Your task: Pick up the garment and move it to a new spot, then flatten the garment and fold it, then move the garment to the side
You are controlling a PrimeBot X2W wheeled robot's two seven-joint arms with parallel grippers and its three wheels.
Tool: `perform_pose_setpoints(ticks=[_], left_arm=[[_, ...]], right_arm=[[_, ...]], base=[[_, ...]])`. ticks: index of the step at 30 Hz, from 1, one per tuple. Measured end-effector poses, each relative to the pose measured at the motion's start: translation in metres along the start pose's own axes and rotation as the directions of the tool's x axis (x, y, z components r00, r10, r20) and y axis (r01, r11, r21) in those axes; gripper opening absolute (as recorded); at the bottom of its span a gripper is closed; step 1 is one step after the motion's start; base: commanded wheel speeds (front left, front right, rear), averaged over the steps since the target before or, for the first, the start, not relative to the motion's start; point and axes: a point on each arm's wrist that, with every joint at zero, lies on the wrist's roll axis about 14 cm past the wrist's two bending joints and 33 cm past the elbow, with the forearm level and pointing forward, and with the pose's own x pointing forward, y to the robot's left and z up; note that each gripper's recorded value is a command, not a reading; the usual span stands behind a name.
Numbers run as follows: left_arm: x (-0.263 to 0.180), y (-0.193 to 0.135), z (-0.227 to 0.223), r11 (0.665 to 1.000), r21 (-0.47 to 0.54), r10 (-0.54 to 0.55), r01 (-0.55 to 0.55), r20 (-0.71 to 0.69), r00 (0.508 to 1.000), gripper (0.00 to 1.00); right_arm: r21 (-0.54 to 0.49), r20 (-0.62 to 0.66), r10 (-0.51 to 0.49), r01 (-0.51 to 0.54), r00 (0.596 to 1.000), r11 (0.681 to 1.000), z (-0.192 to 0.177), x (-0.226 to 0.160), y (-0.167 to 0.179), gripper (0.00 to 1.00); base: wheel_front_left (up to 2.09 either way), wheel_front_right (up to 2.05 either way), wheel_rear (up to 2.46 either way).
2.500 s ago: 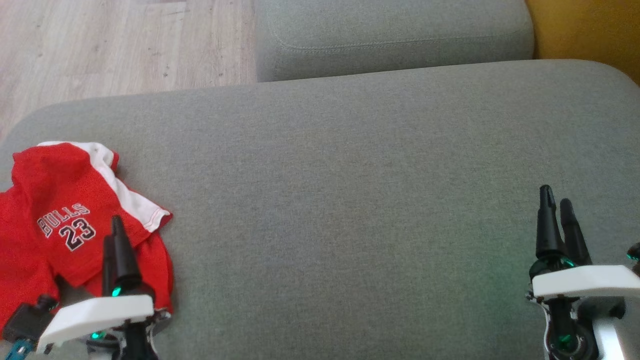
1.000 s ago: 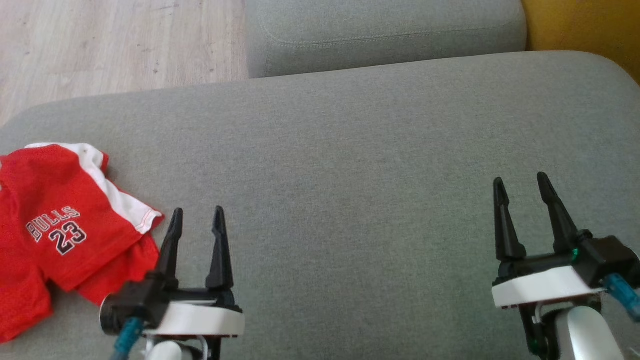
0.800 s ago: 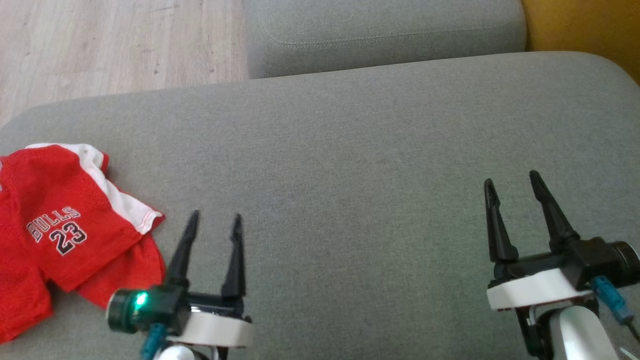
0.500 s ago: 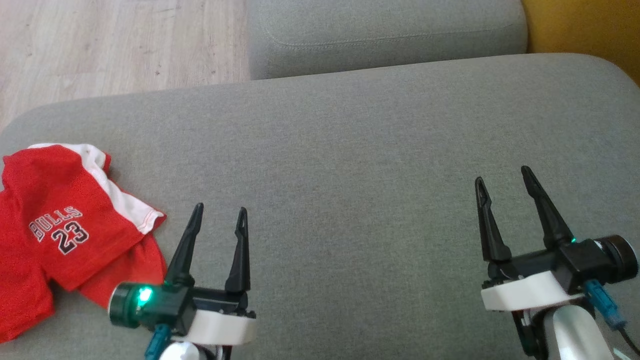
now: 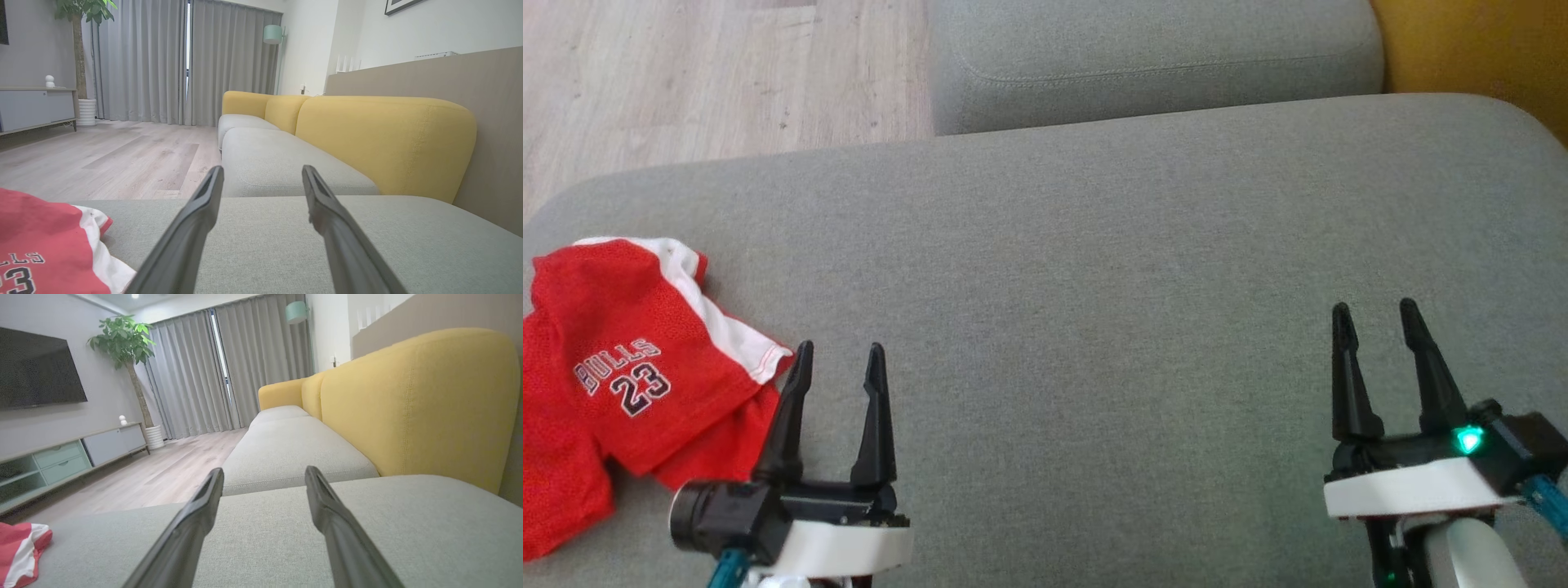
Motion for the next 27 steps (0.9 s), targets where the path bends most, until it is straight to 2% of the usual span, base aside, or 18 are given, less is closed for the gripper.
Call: perform_pose_setpoints(ticks=[5, 10, 21, 27], left_arm=[[-0.001, -0.002, -0.005, 1.000, -0.022, -0.008, 0.007, -0.016, 1.000, 1.00], [-0.001, -0.003, -0.011, 1.000, -0.025, -0.014, 0.014, -0.035, 0.999, 1.00], [-0.004, 0.004, -0.015, 0.999, -0.034, 0.022, -0.024, -0.047, 0.999, 1.00], [-0.011, 0.015, -0.015, 0.998, -0.024, 0.065, -0.066, -0.050, 0.997, 1.00]], right_arm=[[0.105, -0.030, -0.021, 0.024, 0.999, 0.994, -0.011, -0.006, -0.001, 1.00], [0.147, -0.047, -0.031, 0.038, 0.998, 0.988, -0.017, -0.008, -0.002, 1.00], [0.160, -0.050, -0.026, 0.034, 0.998, 0.987, -0.019, -0.007, 0.000, 1.00], [0.171, -0.055, 0.034, -0.025, 0.998, 0.985, -0.021, -0.002, 0.020, 1.00]], base=[[0.00, 0.00, 0.00], [0.00, 0.00, 0.00], [0.00, 0.00, 0.00], [0.00, 0.00, 0.00]])
